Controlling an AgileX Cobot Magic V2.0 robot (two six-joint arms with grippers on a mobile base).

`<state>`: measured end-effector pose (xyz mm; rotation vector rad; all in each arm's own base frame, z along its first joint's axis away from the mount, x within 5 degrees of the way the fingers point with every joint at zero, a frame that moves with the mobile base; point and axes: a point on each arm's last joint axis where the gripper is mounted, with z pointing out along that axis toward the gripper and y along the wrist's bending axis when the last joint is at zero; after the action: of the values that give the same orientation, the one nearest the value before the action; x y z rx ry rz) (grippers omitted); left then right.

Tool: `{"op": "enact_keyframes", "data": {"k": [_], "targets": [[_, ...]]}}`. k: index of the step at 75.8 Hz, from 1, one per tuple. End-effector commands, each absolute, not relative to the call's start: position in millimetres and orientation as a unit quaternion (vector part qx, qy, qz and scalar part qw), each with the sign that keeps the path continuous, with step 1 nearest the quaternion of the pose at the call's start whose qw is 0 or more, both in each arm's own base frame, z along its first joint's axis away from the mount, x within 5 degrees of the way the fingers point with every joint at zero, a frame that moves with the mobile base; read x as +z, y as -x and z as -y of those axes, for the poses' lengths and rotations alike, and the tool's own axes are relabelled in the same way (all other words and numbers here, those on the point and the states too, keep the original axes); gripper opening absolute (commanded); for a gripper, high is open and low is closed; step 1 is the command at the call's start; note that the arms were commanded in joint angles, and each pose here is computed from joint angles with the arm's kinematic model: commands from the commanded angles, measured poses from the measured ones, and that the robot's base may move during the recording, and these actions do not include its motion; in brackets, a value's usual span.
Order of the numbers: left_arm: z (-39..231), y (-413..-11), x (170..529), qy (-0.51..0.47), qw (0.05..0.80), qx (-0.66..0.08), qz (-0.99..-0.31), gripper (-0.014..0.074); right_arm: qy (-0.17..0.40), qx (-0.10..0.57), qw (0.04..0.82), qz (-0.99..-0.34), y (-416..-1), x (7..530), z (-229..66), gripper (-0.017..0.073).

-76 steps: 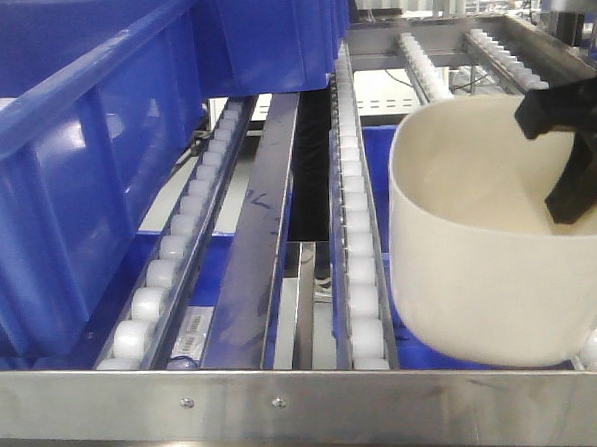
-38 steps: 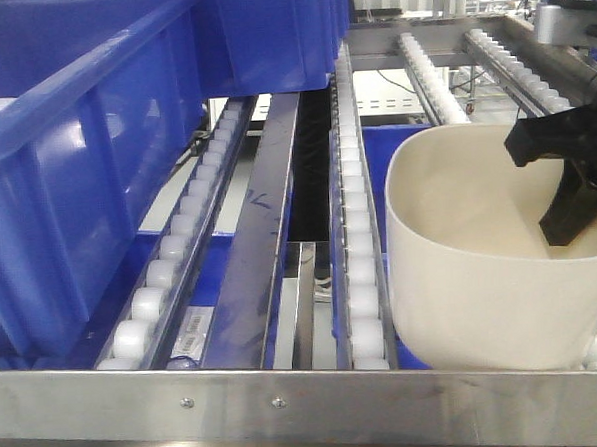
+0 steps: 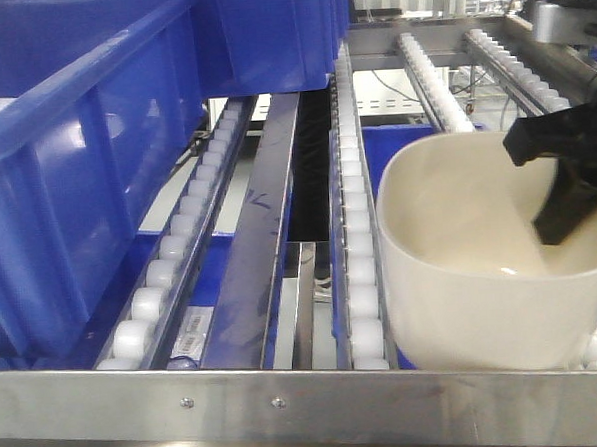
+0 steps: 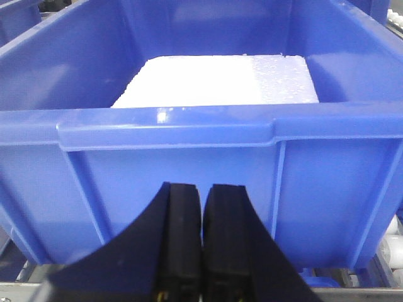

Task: Move white bin to right shelf second layer
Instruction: 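Lower the held trash can onto the second-layer rollers with the right gripper, then open the right gripper and lift it away from the trash can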

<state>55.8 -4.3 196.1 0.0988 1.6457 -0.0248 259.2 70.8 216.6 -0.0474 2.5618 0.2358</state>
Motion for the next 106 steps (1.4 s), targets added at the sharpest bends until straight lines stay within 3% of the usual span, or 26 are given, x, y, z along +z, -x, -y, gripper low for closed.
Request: {"op": "enact_keyframes", "data": {"k": [1,34,68,77,91,106], "targets": [[4.5,-56.5,192.3,-0.042,0.702,-0.014,-0.711,0.0085,0.023,0.097,0.343,-0.934,-267.2,238.5,-72.6,0.0532],[4.5,-56.5,192.3,-0.042,0.702,-0.014,-0.711,0.0085,0.021,0.106,0.387,-0.916,-267.9,251.2,-72.3,0.054],[4.5,-56.5,192.3,-0.042,0.702,-0.014,-0.711,0.0085,0.019,0.132,0.506,-0.852,-230.9,317.0,-61.8,0.0535],[4.5,-56.5,192.3,-0.042,0.702,-0.014,-0.711,0.0085,0.011,0.139,0.566,-0.812,-208.7,342.1,-51.5,0.0419],[4.5,-56.5,192.3,-0.042,0.702,-0.014,-0.711,0.0085,-0.034,0.114,0.63,-0.767,-165.3,356.3,-21.0,0.0041],[4.5,-56.5,192.3,-0.042,0.702,-0.014,-0.711,0.0085,-0.088,0.06,0.674,-0.731,-110.9,336.0,3.7,0.0053]]}}
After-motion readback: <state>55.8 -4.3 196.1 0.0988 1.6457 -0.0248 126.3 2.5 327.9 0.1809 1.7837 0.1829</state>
